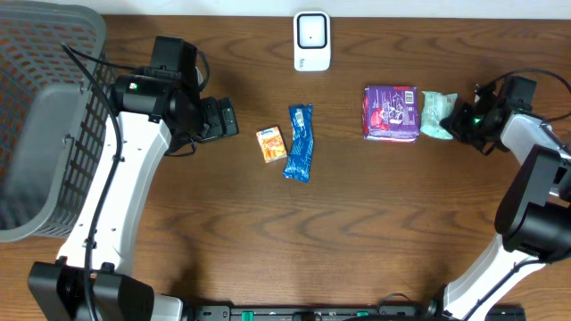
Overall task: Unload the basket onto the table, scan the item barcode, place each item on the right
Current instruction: 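Grasp the green wipes pack with the right gripper and lift it to the scanner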
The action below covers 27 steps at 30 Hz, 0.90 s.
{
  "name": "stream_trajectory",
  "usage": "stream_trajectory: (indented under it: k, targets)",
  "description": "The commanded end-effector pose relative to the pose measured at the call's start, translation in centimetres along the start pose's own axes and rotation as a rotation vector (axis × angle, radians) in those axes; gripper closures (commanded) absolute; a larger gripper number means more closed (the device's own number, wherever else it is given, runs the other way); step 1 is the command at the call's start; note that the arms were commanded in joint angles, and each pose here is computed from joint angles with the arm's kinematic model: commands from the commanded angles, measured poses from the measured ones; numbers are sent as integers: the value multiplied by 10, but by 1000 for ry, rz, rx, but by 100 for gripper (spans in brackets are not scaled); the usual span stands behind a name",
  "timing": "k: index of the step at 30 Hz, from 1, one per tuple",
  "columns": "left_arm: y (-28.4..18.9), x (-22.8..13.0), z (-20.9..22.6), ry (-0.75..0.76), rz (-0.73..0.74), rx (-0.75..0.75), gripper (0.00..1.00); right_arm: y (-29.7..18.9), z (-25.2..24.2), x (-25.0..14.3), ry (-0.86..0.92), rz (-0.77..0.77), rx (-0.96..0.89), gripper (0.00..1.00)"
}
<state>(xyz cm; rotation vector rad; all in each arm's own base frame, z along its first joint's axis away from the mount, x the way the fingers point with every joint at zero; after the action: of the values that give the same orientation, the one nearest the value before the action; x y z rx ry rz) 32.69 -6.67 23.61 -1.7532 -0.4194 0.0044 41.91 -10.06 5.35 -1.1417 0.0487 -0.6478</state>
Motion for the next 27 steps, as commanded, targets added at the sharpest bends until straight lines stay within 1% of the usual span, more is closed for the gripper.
stream_trajectory:
  k: [1,7,10,12,14,18,23,27]
  targets:
    - [0,2,2,2,-3,11,2,-21,2,-7,-41,-13,-110,99]
    - [0,2,2,2,-3,11,2,-78,42,0,-206,-147,-246,99]
    - [0,2,2,2,-3,11,2,-103,75,-1,-332,-226,-291,99]
    - [0,2,2,2,-3,11,2,-113,96,-6,-383,-266,-305,99]
    - [0,2,2,2,-3,11,2,-117,120,-14,-444,-288,-280,99]
    - [0,2,2,2,-3,10,2,-111,171,-36,-557,-290,-160,99]
    - [0,2,2,2,-3,10,2,-104,226,-61,-668,-279,56,99]
    - [0,2,2,2,-3,11,2,-106,247,-62,-691,-332,117,99]
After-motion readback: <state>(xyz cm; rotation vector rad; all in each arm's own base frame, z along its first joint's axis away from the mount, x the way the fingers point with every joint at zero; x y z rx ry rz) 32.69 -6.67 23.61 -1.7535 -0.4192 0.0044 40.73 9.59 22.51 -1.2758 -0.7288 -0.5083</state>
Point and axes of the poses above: each gripper's point midway between its finger pads, its own y axis out along the fingers, its own z axis along the line the jaws close on, x = y × z, the point moved 5 cm from there along -y, back along the fingers, and after that the axes turned 2 degrees about -y, right-handed, at the moved point
